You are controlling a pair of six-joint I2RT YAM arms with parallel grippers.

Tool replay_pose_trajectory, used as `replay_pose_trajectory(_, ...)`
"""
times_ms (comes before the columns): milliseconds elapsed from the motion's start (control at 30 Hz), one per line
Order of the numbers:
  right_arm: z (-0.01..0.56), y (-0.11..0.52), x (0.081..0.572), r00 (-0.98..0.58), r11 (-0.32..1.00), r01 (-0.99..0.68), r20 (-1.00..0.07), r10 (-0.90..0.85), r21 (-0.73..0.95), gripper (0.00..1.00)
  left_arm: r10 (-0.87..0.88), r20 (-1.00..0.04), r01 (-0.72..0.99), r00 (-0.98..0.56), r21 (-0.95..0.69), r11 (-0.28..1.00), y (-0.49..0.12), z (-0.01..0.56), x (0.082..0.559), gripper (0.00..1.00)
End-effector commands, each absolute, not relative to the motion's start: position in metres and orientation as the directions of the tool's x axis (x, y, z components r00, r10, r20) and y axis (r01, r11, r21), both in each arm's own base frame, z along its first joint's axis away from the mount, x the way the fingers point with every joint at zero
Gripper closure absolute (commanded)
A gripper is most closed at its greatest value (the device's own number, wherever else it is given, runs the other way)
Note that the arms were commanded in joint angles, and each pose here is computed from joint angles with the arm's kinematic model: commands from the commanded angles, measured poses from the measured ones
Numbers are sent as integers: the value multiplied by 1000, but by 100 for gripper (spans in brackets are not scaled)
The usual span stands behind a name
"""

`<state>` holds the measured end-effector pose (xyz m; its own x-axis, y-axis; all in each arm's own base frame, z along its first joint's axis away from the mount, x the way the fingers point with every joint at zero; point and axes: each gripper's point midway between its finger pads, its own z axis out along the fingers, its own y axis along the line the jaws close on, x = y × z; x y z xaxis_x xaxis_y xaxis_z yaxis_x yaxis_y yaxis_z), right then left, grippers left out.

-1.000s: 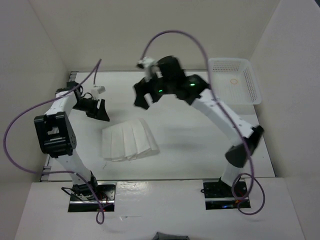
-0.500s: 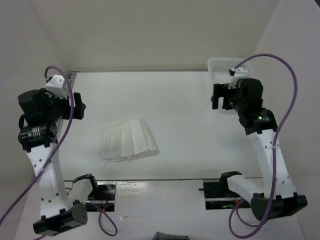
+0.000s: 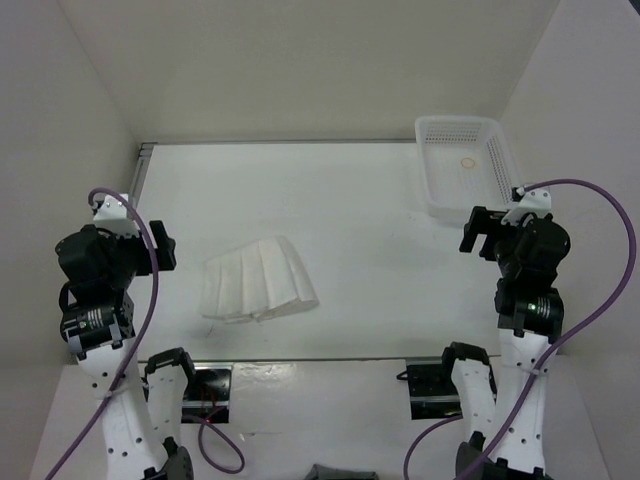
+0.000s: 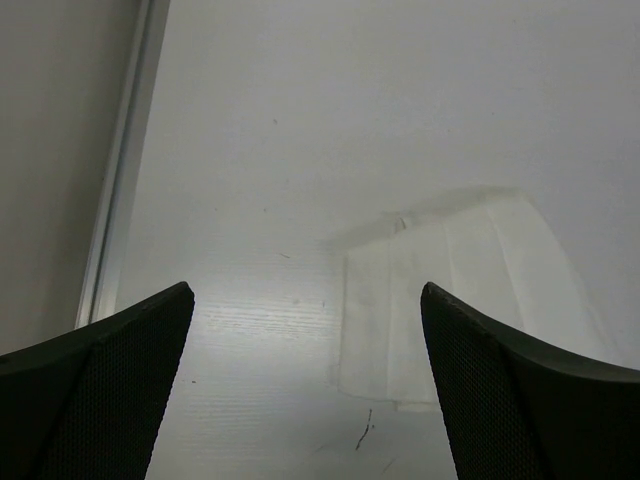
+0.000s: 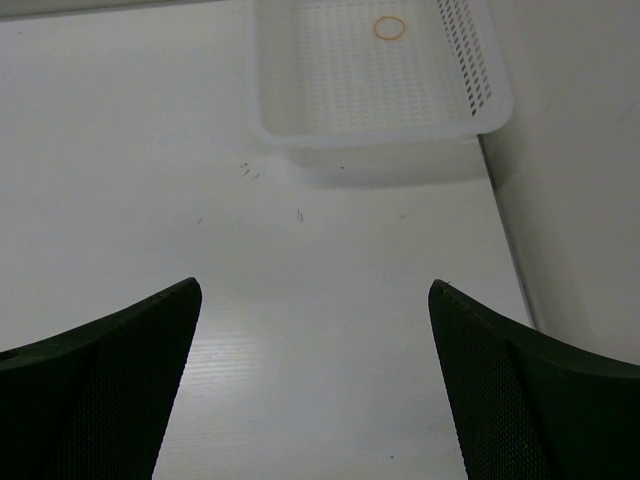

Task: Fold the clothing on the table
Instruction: Fold the skirt

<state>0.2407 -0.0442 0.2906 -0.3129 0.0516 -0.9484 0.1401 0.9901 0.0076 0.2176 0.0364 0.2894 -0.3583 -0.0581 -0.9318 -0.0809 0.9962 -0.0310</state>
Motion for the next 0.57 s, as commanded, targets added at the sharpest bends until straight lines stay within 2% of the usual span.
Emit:
replay_pose_trajectory(0,305,-45,238,-246,992,125,-969,22,-10,2,-58,-934,-54,-353,-42,998,35,286,226,0)
replay_pose_trajectory(533,297,-47,242,-274,993,120,-962,23,-10,2,-35,-947,-29,-319,-27,999,32,294,220,0)
